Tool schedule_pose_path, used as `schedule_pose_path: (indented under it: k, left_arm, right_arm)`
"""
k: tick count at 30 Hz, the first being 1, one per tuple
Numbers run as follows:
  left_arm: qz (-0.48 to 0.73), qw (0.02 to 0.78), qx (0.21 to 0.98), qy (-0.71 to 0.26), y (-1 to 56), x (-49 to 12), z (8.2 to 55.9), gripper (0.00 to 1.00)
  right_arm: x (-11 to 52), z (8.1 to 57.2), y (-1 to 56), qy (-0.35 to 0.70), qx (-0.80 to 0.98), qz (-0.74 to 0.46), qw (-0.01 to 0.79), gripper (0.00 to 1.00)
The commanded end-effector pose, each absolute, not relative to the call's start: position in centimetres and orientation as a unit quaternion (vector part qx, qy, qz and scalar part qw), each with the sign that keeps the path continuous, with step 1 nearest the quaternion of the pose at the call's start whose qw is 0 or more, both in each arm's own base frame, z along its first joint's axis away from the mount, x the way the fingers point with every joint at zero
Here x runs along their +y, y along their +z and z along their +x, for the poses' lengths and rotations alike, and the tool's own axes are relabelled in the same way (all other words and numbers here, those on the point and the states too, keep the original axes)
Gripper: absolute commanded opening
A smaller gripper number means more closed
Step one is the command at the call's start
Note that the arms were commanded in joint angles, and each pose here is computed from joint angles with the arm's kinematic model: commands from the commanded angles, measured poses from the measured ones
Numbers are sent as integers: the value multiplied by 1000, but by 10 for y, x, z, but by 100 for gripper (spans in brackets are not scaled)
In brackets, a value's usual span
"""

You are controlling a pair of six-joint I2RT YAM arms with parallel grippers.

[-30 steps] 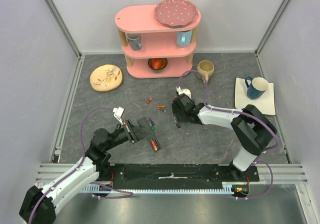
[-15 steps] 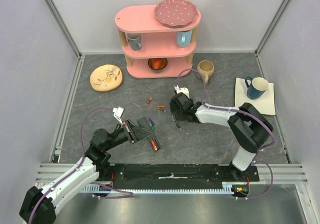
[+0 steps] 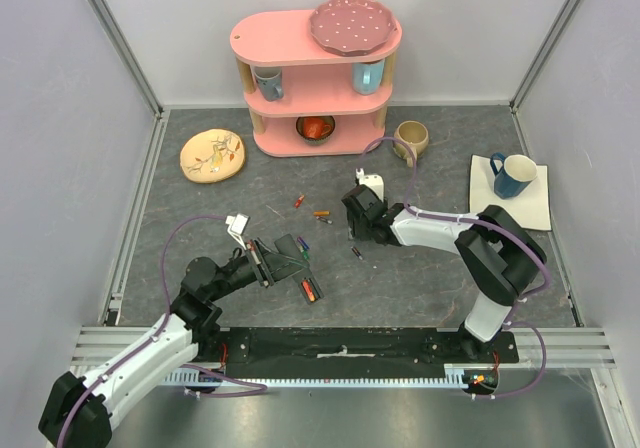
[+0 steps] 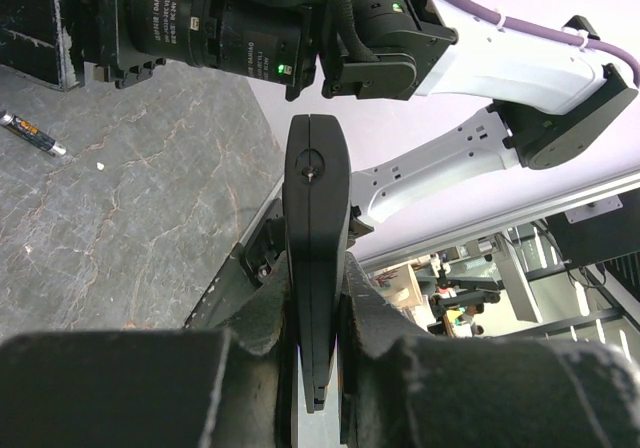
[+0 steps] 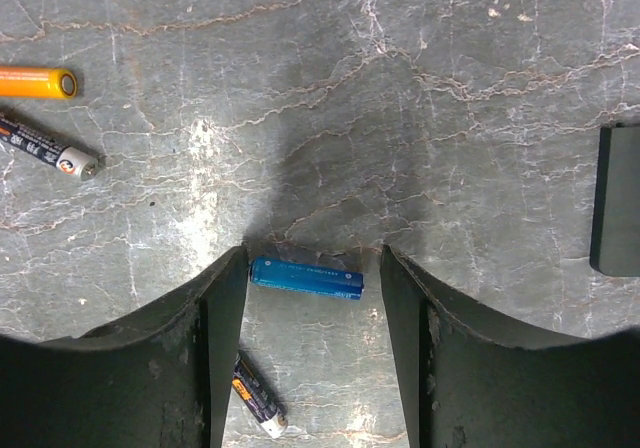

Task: Load the batteries into the remote control

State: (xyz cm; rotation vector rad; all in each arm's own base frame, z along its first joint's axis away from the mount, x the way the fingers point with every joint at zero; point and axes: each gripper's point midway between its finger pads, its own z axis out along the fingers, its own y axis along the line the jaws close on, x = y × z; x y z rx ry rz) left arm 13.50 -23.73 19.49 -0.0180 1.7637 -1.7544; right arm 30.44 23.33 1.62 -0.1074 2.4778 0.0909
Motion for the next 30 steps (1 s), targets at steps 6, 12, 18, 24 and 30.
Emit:
schedule_pose_path:
  k: [6,12,18,24,30]
  left_arm:
    - [15,345,652,-675,202,-235,130,2]
    - [18,345,647,-680,205,-234,128,2]
    - [18,346,647,-680,205,-234,128,2]
    - [18,348,645,-681,207,-234,128,2]
    - [26,349,639,-685,213,-235,127,2]
  right_arm:
    - [223,279,-9,5,960,-24,280,56]
    - [224,276,-9,5,960,-14,278,45]
    - [221,279,13,27,950,48,308,24]
    - [209,288,45,85,912,213,340,13]
    - [200,302,49,98,875,320,349,11]
